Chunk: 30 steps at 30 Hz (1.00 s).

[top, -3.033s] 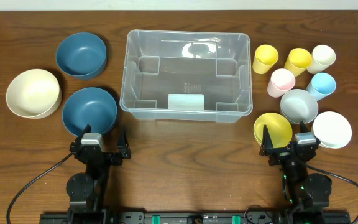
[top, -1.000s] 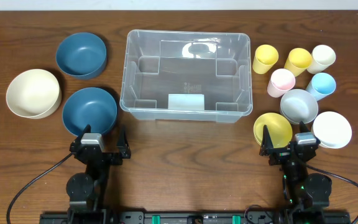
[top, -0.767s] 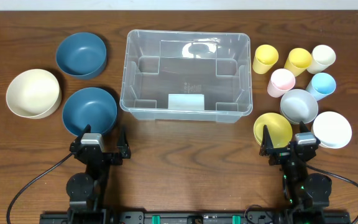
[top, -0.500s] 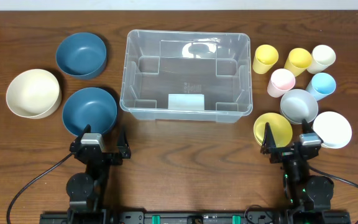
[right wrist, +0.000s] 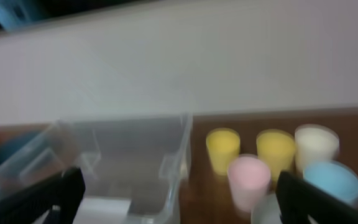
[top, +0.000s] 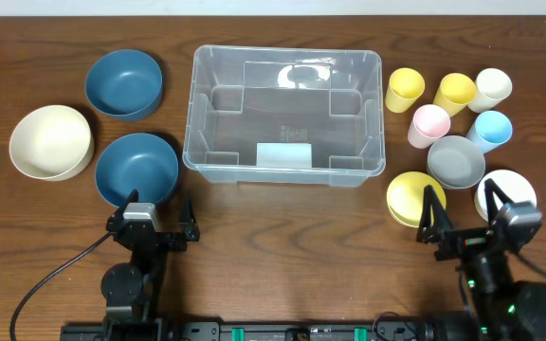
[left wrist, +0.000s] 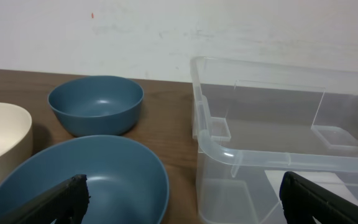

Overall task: Pack container
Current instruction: 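Move the right gripper to the yellow bowl rim and grasp it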

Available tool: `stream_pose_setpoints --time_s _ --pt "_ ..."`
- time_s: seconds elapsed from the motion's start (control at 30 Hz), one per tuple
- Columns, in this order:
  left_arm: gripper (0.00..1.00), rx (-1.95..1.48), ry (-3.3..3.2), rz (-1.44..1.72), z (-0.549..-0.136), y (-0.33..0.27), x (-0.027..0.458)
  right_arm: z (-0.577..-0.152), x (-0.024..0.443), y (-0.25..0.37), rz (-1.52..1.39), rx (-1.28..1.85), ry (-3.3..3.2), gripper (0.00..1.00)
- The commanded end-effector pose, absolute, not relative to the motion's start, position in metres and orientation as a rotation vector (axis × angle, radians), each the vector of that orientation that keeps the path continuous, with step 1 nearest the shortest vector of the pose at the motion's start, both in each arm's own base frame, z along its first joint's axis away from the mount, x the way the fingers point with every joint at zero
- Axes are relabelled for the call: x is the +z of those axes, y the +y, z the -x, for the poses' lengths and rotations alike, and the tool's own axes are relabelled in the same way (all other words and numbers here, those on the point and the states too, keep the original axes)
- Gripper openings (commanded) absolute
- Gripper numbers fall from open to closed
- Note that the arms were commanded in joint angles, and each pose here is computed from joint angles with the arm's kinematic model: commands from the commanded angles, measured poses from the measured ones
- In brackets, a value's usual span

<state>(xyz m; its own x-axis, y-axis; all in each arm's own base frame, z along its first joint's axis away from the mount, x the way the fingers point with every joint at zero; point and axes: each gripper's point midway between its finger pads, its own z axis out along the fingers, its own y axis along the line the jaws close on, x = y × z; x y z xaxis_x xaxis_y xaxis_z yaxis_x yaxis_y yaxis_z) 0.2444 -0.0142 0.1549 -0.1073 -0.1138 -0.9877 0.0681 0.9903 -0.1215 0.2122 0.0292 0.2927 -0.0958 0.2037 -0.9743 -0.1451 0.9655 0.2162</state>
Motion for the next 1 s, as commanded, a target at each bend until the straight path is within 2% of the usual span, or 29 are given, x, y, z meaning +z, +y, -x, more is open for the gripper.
stream_pose_setpoints --time_s 0.0,0.27,0.53,0.97 --pt "0.98 -0.158 1.719 0.020 -0.244 -0.017 0.139 -0.228 0.279 0.028 -0.139 0.322 1.881 0.99" --pt "0.98 -0.158 1.719 0.020 -0.244 -0.017 0.139 -0.240 0.226 0.034 -0.201 0.336 2.345 0.99" --pt "0.98 -0.158 1.719 0.020 -0.244 -0.017 0.139 -0.219 0.171 0.015 -0.392 0.191 2.627 0.99" --pt "0.98 -0.158 1.719 0.020 -0.244 -0.017 0.139 -0.210 0.154 0.017 -0.567 0.223 2.713 0.99"
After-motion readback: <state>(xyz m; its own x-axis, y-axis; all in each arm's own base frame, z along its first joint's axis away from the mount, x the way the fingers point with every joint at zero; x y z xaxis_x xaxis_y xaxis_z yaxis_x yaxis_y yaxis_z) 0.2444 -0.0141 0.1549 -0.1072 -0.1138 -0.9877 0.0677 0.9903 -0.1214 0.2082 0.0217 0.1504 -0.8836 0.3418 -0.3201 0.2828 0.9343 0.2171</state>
